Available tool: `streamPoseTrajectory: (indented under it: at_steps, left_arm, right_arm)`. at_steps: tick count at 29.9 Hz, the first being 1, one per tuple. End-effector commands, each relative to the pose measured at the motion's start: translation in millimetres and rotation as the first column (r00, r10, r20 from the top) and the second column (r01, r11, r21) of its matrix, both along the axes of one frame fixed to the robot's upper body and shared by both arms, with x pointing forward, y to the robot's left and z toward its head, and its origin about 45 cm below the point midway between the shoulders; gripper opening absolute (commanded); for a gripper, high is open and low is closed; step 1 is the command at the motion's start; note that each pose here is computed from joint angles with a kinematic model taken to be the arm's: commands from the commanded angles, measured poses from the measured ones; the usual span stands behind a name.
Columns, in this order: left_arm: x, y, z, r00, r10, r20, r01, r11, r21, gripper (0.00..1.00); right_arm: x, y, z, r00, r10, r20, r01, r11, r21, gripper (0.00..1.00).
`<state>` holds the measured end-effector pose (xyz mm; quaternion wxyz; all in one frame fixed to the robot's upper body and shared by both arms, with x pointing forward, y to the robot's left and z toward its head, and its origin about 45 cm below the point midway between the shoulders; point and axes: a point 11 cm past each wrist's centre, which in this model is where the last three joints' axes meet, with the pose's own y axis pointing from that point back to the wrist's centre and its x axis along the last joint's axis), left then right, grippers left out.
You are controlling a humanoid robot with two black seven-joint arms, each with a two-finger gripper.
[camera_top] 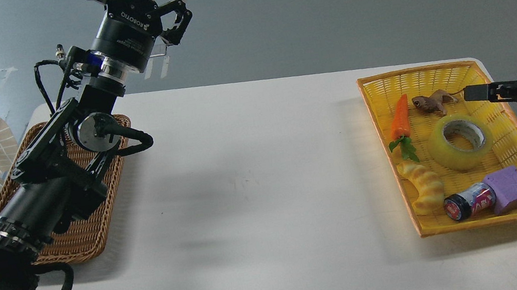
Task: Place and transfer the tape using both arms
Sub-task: 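Swing the right gripper out and reach toward the yellow tape roll, then insert the right gripper into the tape roll's hole and grip it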
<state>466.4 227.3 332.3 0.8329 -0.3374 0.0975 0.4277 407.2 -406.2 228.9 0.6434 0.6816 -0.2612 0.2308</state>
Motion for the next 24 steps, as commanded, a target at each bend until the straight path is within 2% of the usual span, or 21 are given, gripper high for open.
streamPoseTrajectory:
  at_steps: [1,15,20,24]
  left_arm:
    - [-0.2,-0.8,-1.2,1.0,-0.001,-0.003,0.001,1.0,-0.002,0.98]
    - [0.0,-1.7,-0.6,1.0,-0.002,-0.001,0.002,1.0,-0.003,0.98]
    - [-0.1,-1.5,-0.2,1.0,-0.003,-0.001,0.003,1.0,-0.001,0.98]
    - [-0.1,-0.8,-0.1,1.0,-0.002,-0.001,0.002,1.0,0.0,0.98]
  right_arm:
    - [-5.3,-0.3,-8.7,1.0,0.009,-0.019,-0.009,1.0,-0.014,0.98]
    - [-19.0,2.2,-37.0,0.997,0.007,-0.078,-0.007,1.0,-0.008,0.96]
    - [-18.0,7.1,-40.8,0.997,0.022,-0.08,-0.024,1.0,-0.02,0.87]
    - [-20.4,5.8,-44.7,0.996,0.028,-0.087,-0.031,0.999,-0.037,0.87]
